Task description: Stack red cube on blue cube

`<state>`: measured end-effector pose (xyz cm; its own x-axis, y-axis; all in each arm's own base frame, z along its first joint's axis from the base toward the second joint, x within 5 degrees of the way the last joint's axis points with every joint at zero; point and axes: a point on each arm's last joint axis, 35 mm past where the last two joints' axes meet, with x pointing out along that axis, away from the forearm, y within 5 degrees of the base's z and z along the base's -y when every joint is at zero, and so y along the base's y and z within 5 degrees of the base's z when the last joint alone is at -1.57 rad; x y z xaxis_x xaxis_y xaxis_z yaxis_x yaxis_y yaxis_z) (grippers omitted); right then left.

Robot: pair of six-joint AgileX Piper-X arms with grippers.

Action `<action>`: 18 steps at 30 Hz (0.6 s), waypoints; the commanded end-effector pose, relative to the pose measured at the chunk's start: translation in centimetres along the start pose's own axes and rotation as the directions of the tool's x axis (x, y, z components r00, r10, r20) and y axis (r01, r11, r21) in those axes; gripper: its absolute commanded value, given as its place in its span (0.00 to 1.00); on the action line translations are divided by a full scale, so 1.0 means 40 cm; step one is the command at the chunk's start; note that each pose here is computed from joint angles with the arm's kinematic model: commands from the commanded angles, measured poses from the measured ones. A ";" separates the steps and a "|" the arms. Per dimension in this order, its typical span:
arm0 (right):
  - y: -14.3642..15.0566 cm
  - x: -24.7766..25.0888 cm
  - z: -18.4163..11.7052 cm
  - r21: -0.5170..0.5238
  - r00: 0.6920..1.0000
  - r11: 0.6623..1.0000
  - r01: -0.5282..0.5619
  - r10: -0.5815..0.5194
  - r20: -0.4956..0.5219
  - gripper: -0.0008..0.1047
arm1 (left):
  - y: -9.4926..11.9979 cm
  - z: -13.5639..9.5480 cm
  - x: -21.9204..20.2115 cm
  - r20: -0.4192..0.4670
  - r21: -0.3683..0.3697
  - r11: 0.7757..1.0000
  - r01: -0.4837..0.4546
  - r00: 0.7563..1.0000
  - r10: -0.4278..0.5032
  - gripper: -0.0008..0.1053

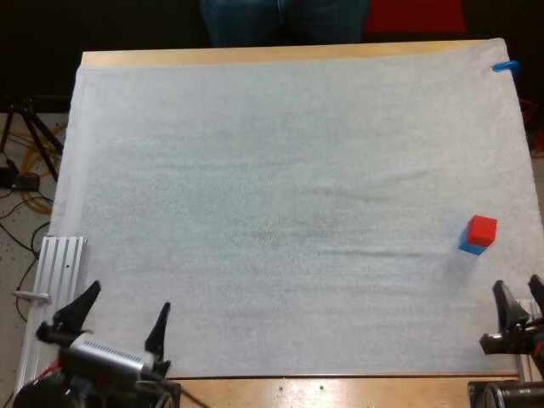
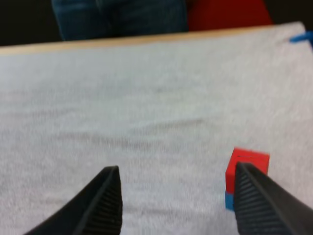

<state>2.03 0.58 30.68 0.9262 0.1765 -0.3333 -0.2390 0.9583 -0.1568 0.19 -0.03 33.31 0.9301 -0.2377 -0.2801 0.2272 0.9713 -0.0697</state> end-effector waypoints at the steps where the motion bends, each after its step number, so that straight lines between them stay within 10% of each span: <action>1: -0.001 0.014 -0.003 0.006 1.000 1.000 -0.012 0.012 -0.016 0.48 | 0.000 -0.006 0.026 -0.014 -0.002 1.000 0.006 1.000 -0.006 0.83; 18: 0.002 0.035 -0.029 0.027 0.998 0.999 -0.021 0.023 -0.061 0.48 | 0.005 -0.084 0.101 -0.129 -0.005 1.000 -0.003 0.992 0.003 0.83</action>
<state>2.78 0.62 28.95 0.9031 0.1779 -0.3909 -0.2444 0.9613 -0.1273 2.80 -0.74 28.64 0.8819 -0.2318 -0.4105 0.2239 0.9722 -0.0680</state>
